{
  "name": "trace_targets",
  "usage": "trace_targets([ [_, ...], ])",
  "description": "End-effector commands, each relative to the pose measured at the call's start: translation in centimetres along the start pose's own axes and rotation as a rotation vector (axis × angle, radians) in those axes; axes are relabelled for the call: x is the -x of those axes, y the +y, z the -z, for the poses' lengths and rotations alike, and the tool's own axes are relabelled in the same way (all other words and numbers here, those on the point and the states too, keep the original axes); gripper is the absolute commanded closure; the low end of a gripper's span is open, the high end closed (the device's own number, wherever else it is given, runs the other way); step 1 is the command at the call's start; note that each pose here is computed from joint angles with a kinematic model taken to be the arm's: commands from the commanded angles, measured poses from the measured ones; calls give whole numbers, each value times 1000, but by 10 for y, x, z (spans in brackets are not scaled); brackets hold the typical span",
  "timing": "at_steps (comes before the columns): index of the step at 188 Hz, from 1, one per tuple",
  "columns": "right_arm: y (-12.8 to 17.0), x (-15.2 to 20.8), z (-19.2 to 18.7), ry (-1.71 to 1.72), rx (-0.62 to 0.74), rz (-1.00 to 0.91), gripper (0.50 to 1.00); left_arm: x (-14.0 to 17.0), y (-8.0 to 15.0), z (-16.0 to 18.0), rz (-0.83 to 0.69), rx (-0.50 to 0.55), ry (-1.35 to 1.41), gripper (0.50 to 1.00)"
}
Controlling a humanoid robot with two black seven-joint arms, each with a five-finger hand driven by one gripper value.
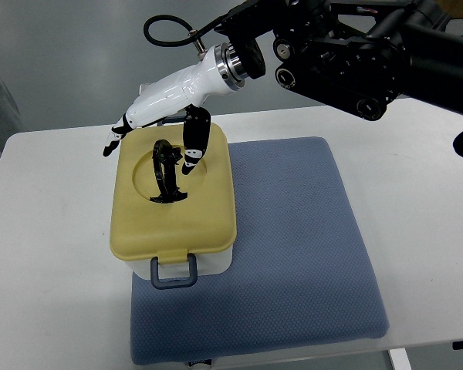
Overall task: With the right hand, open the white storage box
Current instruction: 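Swing the right hand over the yellow lid toward its black handle, then close the right hand's fingers around the black lid handle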
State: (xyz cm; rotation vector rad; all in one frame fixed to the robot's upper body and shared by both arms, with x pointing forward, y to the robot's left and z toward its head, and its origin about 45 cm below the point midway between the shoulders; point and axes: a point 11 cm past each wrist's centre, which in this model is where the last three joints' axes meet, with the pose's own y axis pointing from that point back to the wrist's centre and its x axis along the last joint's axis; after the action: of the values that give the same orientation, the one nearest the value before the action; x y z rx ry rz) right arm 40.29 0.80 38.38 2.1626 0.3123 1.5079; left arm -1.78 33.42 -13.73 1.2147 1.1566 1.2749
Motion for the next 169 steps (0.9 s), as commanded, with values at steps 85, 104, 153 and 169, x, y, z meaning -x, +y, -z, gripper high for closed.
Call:
trace_targets([
  [85, -13, 16, -2, 65, 19, 46, 640, 0, 0, 0, 0, 0, 0, 500],
  [104, -13, 15, -2, 72, 18, 33, 671, 0, 0, 0, 0, 0, 0, 500],
  [153, -12, 15, -5, 74, 24, 19, 734, 0, 0, 0, 0, 0, 0, 500],
  [169, -13, 15, -5, 75, 24, 15, 771, 0, 0, 0, 0, 0, 0, 500],
])
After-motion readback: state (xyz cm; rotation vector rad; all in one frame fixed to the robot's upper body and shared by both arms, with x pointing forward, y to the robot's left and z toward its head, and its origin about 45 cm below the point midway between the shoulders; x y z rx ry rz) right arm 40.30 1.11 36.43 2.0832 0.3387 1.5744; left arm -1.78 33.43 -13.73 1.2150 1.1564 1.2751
